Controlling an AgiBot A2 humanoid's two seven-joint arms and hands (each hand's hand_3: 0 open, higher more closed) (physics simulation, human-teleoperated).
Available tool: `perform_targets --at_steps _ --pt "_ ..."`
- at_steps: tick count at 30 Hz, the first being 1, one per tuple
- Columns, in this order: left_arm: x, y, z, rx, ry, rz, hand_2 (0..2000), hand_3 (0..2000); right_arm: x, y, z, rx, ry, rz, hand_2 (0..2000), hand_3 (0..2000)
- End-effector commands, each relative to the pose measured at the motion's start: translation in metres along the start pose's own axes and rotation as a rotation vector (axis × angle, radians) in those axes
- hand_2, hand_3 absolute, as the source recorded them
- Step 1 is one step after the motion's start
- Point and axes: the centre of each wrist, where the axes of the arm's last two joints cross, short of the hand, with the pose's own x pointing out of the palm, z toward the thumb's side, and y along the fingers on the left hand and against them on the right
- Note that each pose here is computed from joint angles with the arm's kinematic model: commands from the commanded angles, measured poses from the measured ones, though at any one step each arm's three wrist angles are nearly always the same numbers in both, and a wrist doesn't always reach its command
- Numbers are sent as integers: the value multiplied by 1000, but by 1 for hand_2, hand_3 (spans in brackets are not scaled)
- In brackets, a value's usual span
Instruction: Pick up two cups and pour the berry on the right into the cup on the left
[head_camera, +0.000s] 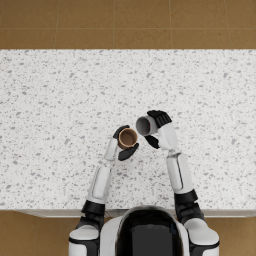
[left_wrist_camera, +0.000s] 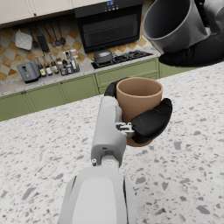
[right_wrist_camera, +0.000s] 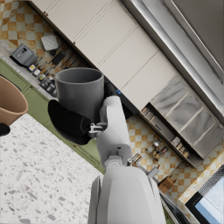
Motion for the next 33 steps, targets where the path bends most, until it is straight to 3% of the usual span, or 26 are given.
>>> perform_targets --at_steps 1,9,19,20,21,33 --pt "0 5 7 24 -2 1 2000 1280 -8 -7 13 -44 33 -31 2000 1280" --pt "2 4 8 26 -8 -1 2000 1280 -3 -3 10 -18 286 -11 2000 1280" --pt "6 6 3 6 -17 -11 2000 1280 -10 -4 36 -83 604 -75 2000 1280" --pt "6 6 3 6 -18 -10 2000 1280 -15 -4 34 -324 993 51 2000 1280" --pt "6 7 2 2 -20 -9 2000 1280 -12 -4 36 -133 749 -46 2000 1280" --pt "9 3 -6 -28 -28 -11 2000 1280 -14 -6 41 -100 1120 -94 2000 1280"
